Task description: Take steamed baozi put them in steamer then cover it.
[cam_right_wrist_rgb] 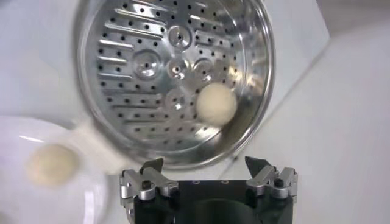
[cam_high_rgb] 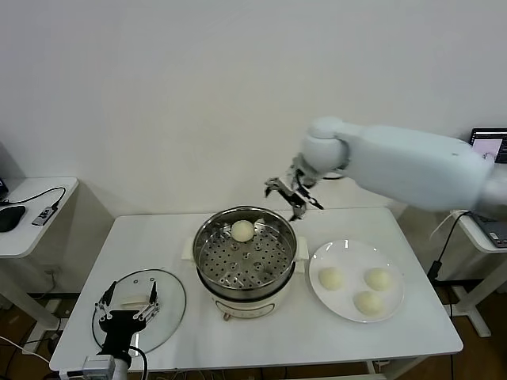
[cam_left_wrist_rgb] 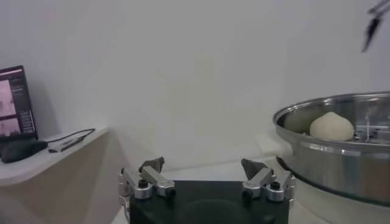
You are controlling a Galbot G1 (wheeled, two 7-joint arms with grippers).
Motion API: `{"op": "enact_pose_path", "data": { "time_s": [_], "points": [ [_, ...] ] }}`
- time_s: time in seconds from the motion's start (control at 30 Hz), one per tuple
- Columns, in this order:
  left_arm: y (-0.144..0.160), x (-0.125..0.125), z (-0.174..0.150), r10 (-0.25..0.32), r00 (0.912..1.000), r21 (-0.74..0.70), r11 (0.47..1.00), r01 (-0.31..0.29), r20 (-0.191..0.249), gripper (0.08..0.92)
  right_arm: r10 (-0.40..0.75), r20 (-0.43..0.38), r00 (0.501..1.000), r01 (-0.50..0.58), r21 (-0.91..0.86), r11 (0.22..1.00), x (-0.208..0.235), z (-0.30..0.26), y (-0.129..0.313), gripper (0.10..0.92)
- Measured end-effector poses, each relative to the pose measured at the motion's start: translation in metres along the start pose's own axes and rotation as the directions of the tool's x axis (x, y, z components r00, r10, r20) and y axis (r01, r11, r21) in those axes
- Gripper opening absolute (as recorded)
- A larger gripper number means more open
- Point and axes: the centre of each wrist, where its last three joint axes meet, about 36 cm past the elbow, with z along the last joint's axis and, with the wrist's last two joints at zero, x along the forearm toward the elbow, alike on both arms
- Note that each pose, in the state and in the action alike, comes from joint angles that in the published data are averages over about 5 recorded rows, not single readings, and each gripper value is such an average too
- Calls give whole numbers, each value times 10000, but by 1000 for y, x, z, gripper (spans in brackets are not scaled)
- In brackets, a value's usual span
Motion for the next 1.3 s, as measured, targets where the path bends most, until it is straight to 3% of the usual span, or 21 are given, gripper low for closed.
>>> {"op": "enact_pose_path", "data": {
  "time_s": [0.27, 0.53, 1.3],
  "points": [
    [-1, 1, -3, 59, 10000, -81, 10000, -59, -4, 823, -422, -355, 9985, 348, -1869, 9818, -1, 41, 68, 823],
    [2, 0, -3, -30, 10000, -148, 9999, 29, -38, 823, -904, -312, 9954, 784, -2745, 9584, -31, 61, 106, 823],
    [9, -5, 6, -231, 9994, -224, 9995, 225, -262, 823, -1714, -266, 9848, 1542, -3181, 9354, -139, 71, 116, 823]
  ]
}}
